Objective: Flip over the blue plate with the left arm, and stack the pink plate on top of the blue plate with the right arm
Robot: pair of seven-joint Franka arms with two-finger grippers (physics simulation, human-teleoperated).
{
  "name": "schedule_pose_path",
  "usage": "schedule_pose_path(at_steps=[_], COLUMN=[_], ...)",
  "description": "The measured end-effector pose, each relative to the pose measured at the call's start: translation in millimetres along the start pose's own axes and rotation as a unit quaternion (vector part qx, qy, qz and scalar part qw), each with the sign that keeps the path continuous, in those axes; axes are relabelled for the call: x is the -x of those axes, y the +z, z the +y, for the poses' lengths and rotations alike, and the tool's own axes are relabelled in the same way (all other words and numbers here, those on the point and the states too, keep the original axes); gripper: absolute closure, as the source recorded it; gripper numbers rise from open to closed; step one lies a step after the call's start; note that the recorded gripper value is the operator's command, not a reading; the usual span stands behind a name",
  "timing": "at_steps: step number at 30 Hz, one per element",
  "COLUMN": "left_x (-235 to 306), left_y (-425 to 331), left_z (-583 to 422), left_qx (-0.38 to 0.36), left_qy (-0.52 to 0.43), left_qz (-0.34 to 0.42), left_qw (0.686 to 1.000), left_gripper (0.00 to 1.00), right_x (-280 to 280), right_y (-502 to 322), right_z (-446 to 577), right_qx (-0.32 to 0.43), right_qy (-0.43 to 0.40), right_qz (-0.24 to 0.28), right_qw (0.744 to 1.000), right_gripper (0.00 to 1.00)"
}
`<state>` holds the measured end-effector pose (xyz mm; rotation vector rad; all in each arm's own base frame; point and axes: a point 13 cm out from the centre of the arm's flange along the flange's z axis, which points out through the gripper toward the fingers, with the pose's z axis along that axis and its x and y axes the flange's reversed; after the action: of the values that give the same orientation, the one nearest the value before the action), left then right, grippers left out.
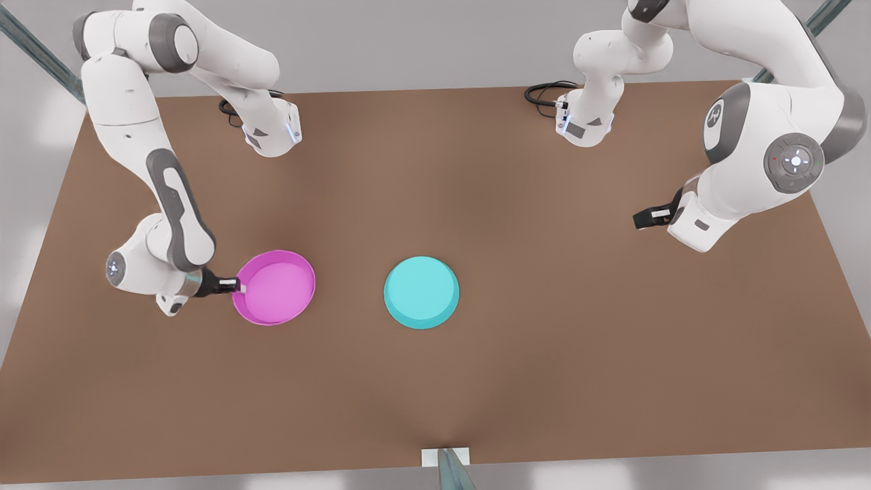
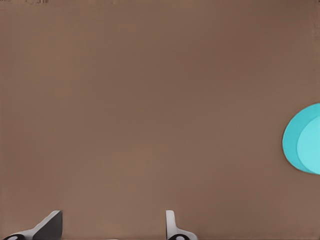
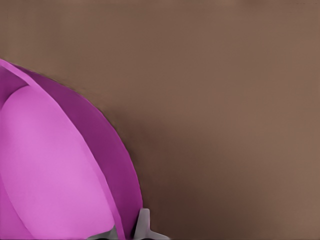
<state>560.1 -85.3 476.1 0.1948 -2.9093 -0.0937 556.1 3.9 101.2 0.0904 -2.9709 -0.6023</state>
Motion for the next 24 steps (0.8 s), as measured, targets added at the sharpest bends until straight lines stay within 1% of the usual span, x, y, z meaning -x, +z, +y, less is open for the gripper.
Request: schedule_pose_path(at_steps=[6,10,17,21,24], left_x=[0.8,-0.1,-3.6,-5.4,-17.2], left_y=[-8.6,-8.4,-7.2,-7.8,-30.7], left_z=[0.6,0.3,0.0,1.0,12.9], left_qx=[-0.002,-0.002,-0.001,0.000,0.000], left_qy=[0.015,0.024,0.035,0.040,0.035], left_qz=[-0.009,-0.008,-0.001,0.001,-0.012], left_qw=[1.000,1.000,0.999,0.999,0.999], left_gripper=[0.00,0.00,0.00,0.00,0.00], right_x=[41.1,41.3,10.5,15.8,21.6], right_y=[44.5,71.9,119.6,125.2,125.1], right_z=[186.0,265.1,333.7,339.5,341.8], right_qx=[0.063,0.079,0.077,0.077,0.077], right_qy=[-0.091,-0.121,-0.112,-0.085,-0.067], right_qz=[-0.003,0.005,0.039,0.039,0.037], right_qw=[0.994,0.989,0.990,0.993,0.994], right_gripper=[0.79,0.79,0.79,0.79,0.79])
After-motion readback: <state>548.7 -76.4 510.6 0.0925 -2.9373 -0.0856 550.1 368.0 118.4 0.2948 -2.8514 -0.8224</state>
